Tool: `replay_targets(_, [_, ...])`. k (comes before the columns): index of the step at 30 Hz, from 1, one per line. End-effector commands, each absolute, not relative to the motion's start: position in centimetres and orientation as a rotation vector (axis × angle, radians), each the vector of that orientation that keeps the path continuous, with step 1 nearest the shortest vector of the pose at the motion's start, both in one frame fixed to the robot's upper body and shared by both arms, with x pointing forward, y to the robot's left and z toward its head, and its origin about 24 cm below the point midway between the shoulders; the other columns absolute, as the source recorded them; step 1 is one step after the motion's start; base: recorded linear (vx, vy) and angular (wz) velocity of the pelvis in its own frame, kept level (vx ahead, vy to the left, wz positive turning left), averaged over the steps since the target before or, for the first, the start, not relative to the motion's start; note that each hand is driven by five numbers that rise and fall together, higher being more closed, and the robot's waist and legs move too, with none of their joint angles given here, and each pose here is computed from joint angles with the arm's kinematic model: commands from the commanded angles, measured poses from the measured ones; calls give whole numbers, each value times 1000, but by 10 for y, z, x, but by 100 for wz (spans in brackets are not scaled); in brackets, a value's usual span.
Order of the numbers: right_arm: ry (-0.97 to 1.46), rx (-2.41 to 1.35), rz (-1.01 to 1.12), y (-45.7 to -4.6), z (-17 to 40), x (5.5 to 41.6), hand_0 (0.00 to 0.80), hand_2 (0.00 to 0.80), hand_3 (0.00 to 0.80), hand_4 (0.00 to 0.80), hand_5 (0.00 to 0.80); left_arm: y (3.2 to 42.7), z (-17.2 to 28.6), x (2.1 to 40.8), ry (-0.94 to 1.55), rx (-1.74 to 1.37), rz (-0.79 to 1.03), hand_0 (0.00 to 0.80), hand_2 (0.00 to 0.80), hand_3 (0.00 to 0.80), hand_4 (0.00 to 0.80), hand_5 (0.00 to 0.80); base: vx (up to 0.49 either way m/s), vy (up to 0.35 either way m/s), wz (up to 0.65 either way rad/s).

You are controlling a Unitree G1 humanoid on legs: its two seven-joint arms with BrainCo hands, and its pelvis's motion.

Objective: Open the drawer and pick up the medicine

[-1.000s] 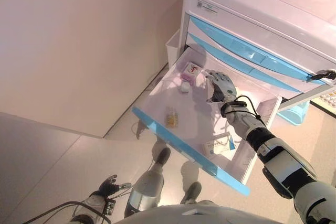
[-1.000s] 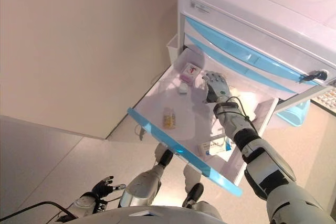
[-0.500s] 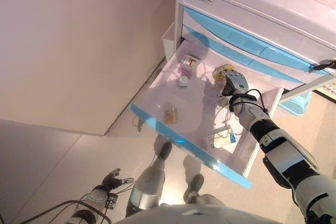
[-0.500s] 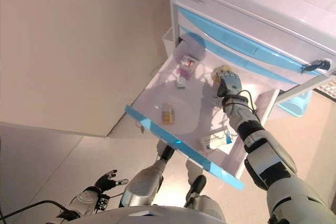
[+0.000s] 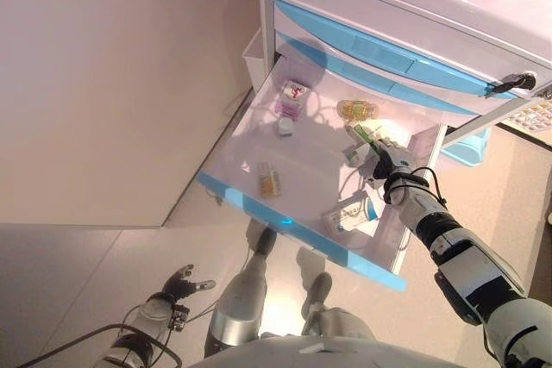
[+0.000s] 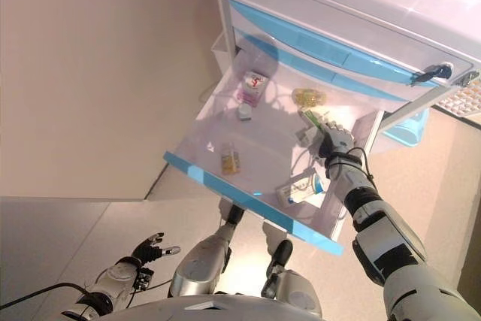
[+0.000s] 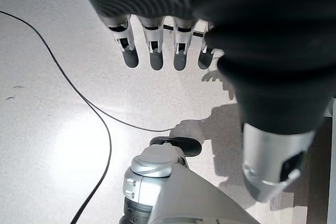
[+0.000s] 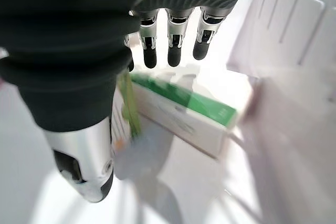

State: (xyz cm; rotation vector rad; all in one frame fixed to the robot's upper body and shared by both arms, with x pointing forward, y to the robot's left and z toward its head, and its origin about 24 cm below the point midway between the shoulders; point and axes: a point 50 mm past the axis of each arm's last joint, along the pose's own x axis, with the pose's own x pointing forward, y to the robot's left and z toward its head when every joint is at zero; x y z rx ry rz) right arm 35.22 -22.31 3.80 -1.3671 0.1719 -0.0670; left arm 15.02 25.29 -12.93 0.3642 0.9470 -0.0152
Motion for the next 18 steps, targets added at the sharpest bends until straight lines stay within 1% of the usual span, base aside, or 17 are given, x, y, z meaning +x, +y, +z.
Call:
replay_targets(1, [-71,-1347,-181,-221,84,359,0,0,0,0,0,254,-136,137,1003,376,-12,0,0,0,0,0,-3,-7,-6])
replay_targets(4, [-143,-1336,-183,-217,92,354,0,0,0,0,0,256,-137,132,1020,363,7,0,0,0,0,0,-5,5,-16])
replay_targets(7, [-149,-1349,-172,-217,94,351,0,0,0,0,0,258,-137,131,1028,360,14,0,0,0,0,0,0,-3,-18])
replay_targets(12, [-66,-1377,-131,-225,84,350,0,0,0,0,0,259,-138,131,1034,368,8,0,0,0,0,0,19,-10,-13])
replay_targets(18, [21,-1456,-69,-230,71,353,0,0,0,0,0,259,-135,137,1023,381,-5,0,0,0,0,0,0,0,0])
